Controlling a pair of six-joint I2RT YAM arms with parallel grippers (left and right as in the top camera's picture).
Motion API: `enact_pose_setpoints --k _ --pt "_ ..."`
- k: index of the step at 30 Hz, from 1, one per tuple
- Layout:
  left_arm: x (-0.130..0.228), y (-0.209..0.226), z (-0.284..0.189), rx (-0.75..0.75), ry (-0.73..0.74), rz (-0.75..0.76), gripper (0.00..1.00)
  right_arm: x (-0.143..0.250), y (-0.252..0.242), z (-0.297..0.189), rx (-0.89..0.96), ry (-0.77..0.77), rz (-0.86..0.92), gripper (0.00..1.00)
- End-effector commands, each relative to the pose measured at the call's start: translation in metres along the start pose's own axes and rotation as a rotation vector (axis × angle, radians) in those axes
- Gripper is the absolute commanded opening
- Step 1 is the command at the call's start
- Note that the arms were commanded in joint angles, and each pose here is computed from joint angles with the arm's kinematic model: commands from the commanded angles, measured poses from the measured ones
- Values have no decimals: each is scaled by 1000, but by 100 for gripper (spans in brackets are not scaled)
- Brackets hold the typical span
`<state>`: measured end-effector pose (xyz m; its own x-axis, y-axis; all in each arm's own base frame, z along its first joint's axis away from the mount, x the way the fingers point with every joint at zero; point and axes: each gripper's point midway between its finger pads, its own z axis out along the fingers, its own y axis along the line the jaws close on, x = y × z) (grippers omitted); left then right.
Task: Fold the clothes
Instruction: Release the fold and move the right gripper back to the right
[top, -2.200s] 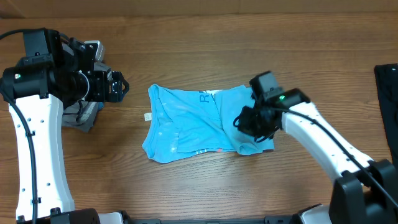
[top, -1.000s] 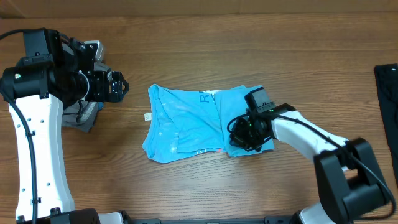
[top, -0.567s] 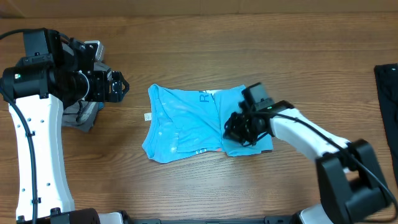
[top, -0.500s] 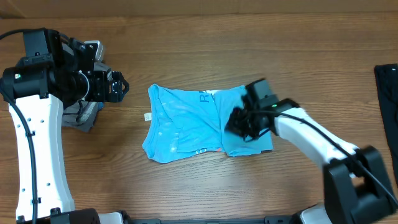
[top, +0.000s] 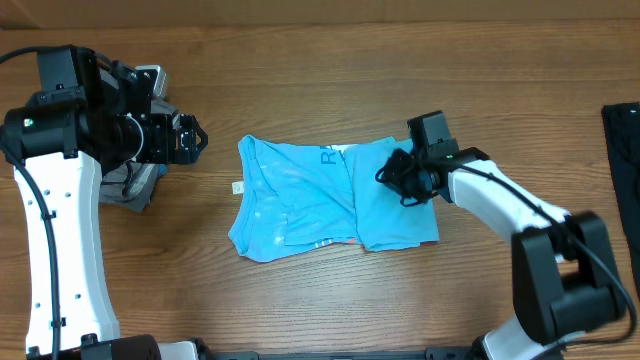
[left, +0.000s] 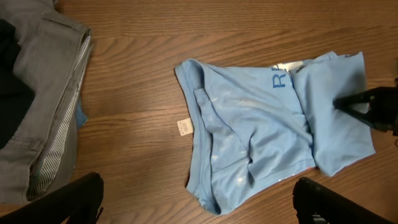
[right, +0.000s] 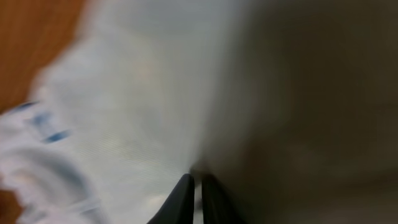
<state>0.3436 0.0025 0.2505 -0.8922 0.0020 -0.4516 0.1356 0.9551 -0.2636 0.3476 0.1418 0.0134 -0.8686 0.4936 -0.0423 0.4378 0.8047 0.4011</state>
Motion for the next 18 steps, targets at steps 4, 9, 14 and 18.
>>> enact_pose_setpoints --k 4,9,14,18 --pt "-3 -2 0 -1 -6 13 100 -13 -42 6 62 62 225 8" --pt "-3 -2 0 -1 -6 13 100 -13 -21 -12 -125 128 -21 8" --pt "-3 -2 0 -1 -6 13 100 1 15 -55 -309 121 -300 7" --pt "-7 11 -1 -71 -16 43 100 1 33 -96 -372 26 -397 8"
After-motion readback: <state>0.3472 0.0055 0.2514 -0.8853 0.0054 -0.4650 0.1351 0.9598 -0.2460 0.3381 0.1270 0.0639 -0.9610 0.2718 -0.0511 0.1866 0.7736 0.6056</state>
